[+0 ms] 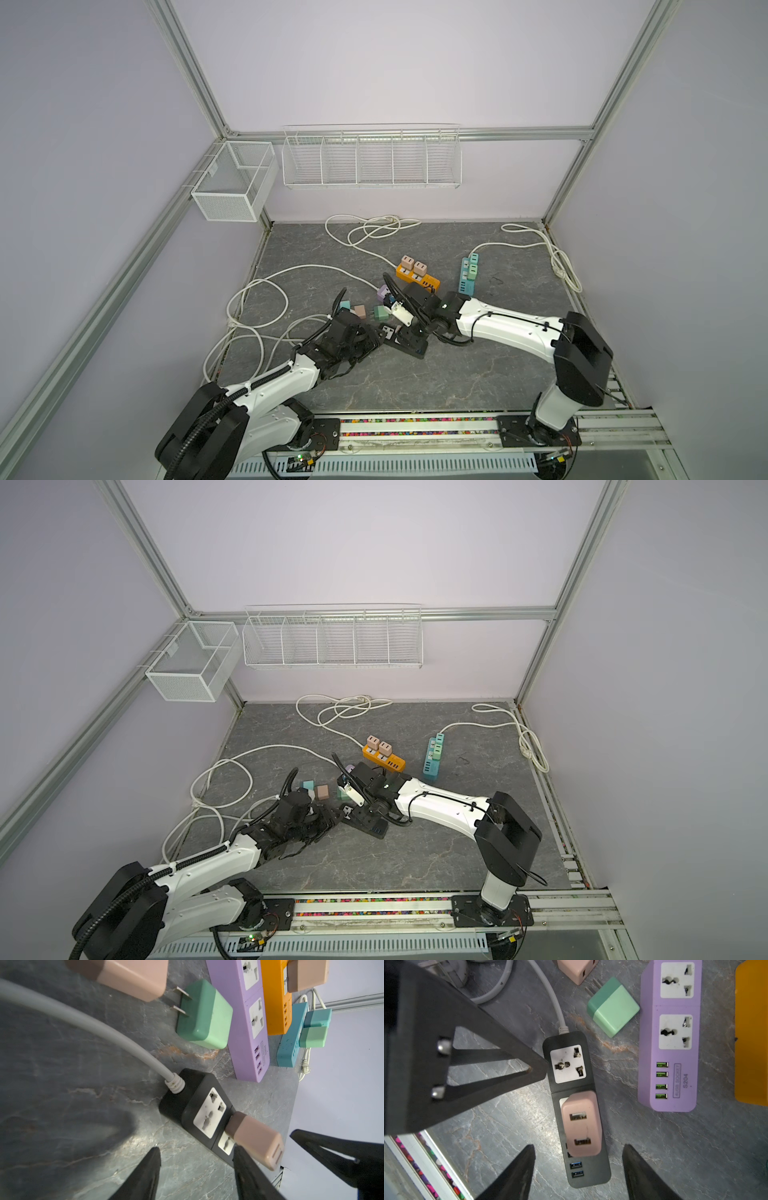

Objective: Pull the plug off the socket

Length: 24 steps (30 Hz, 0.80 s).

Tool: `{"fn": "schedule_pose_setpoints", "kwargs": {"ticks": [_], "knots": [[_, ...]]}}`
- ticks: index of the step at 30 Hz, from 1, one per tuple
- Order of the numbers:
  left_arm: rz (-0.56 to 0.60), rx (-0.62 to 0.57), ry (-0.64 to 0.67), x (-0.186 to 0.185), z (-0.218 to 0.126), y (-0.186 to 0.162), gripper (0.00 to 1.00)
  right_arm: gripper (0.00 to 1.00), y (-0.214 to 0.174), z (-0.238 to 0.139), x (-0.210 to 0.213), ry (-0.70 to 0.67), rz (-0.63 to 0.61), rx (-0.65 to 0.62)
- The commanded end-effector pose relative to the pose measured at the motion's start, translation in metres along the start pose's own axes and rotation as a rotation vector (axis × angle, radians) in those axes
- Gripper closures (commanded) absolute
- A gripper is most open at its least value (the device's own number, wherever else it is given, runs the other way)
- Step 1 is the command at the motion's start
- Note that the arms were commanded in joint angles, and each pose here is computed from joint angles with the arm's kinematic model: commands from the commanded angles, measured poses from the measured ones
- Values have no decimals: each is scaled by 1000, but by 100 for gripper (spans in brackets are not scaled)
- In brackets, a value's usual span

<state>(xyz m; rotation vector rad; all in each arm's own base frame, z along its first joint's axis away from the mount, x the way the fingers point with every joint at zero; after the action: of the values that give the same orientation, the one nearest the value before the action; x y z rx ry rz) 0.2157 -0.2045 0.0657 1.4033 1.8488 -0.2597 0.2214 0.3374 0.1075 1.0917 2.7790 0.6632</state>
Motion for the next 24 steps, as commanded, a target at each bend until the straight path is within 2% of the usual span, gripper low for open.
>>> {"fn": "schedule_pose_setpoints", "kwargs": {"ticks": [1, 24], "knots": [[-14, -24, -3, 1, 4, 2, 43, 30, -3, 9, 0, -8, -37, 14], [-15, 17, 6, 3, 25, -1, 45, 37, 1, 28, 3, 13, -91, 31]]}}
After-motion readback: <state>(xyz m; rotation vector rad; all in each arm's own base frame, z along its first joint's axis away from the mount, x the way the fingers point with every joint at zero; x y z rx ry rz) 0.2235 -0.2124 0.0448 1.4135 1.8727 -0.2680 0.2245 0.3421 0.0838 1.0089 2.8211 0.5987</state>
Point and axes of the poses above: each gripper's point midway between its finger pads, its own z axis out along the fingers, its own x axis along the line the jaws close on, y = z × x, the point moved 1 cm from there along -z, back along the fingers, and after that the axes turned 8 degrees about z, right-handed, at the moved point
